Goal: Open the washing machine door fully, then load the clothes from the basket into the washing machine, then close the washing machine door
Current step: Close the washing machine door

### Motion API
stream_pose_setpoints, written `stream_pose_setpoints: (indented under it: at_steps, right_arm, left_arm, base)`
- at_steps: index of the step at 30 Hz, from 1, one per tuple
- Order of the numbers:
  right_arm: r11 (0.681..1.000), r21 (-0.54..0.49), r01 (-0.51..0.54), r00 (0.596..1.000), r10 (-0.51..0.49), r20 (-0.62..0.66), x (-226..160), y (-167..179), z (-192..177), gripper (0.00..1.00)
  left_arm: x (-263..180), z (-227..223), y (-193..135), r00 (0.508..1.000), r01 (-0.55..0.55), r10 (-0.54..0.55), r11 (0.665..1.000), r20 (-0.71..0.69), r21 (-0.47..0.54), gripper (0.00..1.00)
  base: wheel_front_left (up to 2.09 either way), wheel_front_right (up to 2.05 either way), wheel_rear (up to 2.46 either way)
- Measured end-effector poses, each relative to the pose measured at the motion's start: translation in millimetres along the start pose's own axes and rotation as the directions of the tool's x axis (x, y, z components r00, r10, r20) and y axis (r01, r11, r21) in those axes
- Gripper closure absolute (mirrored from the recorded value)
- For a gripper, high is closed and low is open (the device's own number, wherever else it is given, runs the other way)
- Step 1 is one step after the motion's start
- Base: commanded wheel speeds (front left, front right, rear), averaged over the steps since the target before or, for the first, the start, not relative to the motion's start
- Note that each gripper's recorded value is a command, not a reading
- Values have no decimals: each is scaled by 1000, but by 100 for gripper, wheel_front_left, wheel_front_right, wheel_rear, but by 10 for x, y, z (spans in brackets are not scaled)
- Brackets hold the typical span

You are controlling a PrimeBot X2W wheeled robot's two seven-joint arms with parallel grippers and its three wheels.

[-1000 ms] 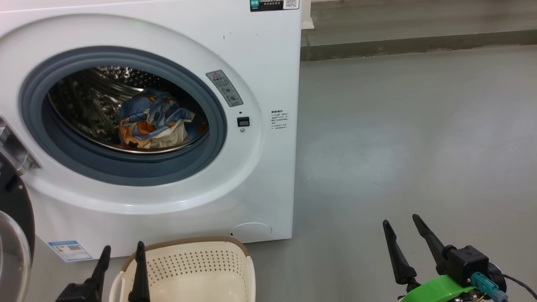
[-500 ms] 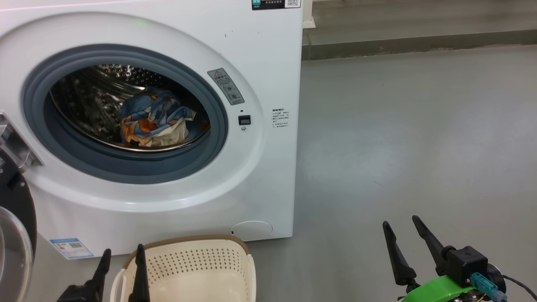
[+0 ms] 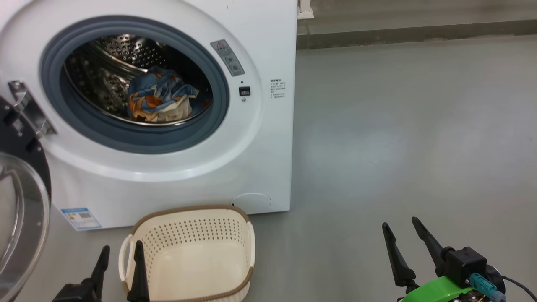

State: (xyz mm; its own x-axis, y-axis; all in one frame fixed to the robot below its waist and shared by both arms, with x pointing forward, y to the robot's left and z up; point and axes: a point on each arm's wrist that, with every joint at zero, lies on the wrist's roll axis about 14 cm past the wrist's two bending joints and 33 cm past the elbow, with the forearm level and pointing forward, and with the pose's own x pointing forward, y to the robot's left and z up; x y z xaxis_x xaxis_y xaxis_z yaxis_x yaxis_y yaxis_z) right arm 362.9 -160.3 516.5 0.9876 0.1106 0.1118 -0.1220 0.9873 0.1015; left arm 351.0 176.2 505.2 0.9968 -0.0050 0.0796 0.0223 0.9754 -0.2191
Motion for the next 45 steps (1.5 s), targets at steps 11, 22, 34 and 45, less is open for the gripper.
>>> stream_pose_setpoints:
  at_steps: [11, 22, 34, 45]
  right_arm:
    - [1000, 1, -7, 1000, 7, -9, 8, 24, -30, 0]
    - [1000, 3, -12, 1000, 12, -22, 24, 39, -73, 0]
    - [1000, 3, -14, 1000, 14, -17, 14, 45, -57, 0]
    - [1000, 3, -29, 999, 30, -19, 49, 93, -65, 0]
  left_arm:
    - [-10, 10, -32, 1000, 13, -13, 999, 2, 29, 0]
    - [-7, -28, -22, 1000, 14, -14, 999, -10, 37, 0]
    - [-18, -46, -30, 1000, 21, -20, 999, -16, 45, 0]
    - [-59, -63, 31, 1000, 1, 0, 999, -22, 46, 0]
  base:
    - [-127, 127, 0]
    - [-9, 9, 0]
    - [0, 0, 0]
    - [0, 0, 0]
